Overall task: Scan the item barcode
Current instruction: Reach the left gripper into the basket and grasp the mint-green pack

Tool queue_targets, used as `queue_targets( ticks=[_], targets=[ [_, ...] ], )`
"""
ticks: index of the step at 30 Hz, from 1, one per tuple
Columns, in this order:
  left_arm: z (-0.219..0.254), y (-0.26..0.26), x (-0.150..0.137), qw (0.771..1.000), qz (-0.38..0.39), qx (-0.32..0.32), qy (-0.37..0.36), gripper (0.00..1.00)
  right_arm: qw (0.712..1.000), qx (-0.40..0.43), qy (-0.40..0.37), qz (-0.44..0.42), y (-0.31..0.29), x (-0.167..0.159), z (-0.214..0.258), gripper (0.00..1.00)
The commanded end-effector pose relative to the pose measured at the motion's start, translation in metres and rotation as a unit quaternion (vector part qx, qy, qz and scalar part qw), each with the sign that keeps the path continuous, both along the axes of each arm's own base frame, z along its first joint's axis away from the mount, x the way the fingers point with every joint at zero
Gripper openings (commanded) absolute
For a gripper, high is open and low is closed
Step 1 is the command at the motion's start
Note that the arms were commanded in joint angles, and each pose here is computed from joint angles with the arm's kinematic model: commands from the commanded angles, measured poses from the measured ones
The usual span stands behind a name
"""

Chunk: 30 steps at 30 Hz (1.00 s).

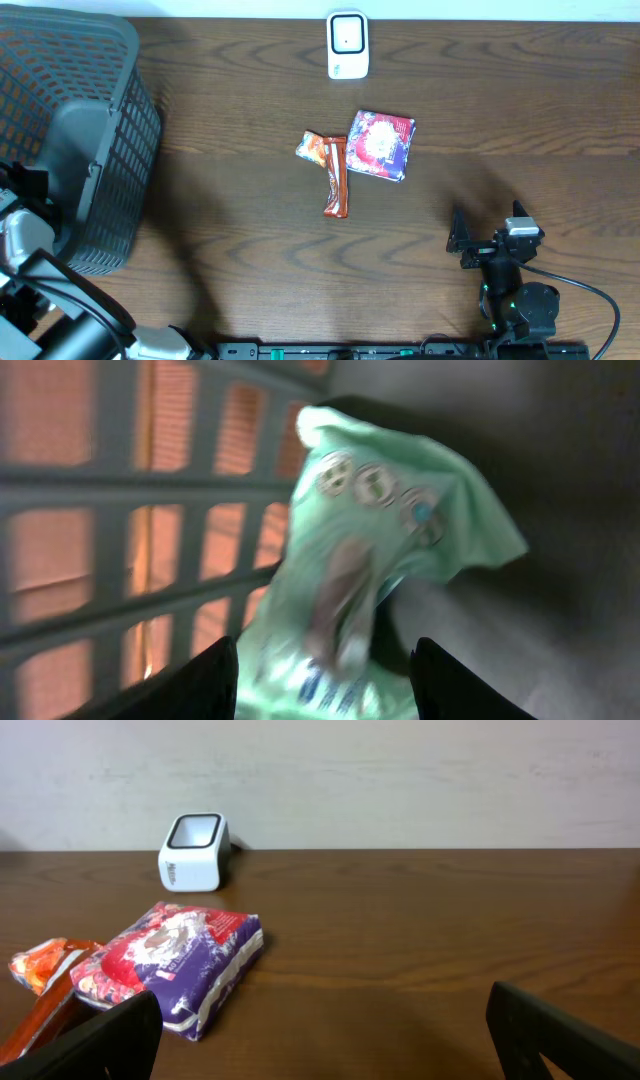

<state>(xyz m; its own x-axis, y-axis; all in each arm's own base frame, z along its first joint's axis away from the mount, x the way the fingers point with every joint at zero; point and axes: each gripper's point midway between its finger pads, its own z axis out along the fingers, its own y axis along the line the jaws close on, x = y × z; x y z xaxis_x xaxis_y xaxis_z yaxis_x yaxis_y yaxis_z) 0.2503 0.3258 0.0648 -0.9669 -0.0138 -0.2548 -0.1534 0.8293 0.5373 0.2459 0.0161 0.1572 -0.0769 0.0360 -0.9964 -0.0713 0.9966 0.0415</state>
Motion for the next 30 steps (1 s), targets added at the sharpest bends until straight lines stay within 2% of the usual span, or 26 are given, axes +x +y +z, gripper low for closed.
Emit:
queue_targets(
  ticks=[1,5,7,8,9,13,16,18,22,26,27,30],
  targets=[
    [-0.026,-0.003,0.0,1.0,-0.007,-0.028,0.006,0.55,1.0,-0.007,-0.001,-0.003,-0.002,0.0,0.0,0.99],
    [-0.035,0.004,-0.005,0.999,0.003,-0.03,0.008,0.55,1.0,-0.007,-0.001,-0.003,-0.002,0.0,0.0,0.99],
    [-0.033,0.008,-0.007,1.0,0.008,-0.027,0.005,0.4,1.0,-0.007,-0.001,-0.003,-0.002,0.0,0.0,0.99],
    [-0.032,0.01,-0.009,1.0,0.011,-0.024,0.004,0.19,1.0,-0.007,-0.001,-0.003,-0.002,0.0,0.0,0.99],
    [-0.031,0.011,-0.01,1.0,0.014,-0.021,0.005,0.08,1.0,-0.007,-0.001,-0.003,-0.002,0.0,0.0,0.99],
    [-0.012,0.013,-0.008,0.999,0.038,-0.009,-0.026,0.07,1.0,-0.007,-0.001,-0.003,-0.002,0.0,0.0,0.99],
    [0.024,0.01,0.004,0.994,0.056,0.001,-0.098,0.07,1.0,-0.007,-0.001,-0.003,-0.002,0.0,0.0,0.99],
    [0.055,-0.001,0.02,0.984,0.048,-0.009,-0.17,0.07,1.0,-0.007,-0.001,-0.003,-0.002,0.0,0.0,0.99],
    [0.123,-0.041,0.06,0.948,-0.018,-0.046,-0.315,0.07,1.0,-0.007,-0.001,-0.003,-0.002,0.0,0.0,0.99],
    [0.206,-0.094,0.106,0.868,-0.062,-0.101,-0.483,0.07,1.0,-0.007,-0.001,-0.003,-0.002,0.0,0.0,0.99],
    [0.234,-0.117,0.119,0.836,-0.084,-0.12,-0.529,0.08,1.0,-0.007,-0.001,-0.003,-0.002,0.0,0.0,0.99],
    [0.285,-0.171,0.138,0.78,-0.15,-0.138,-0.591,0.07,1.0,-0.007,-0.001,-0.003,-0.002,0.0,0.0,0.99]
  ],
)
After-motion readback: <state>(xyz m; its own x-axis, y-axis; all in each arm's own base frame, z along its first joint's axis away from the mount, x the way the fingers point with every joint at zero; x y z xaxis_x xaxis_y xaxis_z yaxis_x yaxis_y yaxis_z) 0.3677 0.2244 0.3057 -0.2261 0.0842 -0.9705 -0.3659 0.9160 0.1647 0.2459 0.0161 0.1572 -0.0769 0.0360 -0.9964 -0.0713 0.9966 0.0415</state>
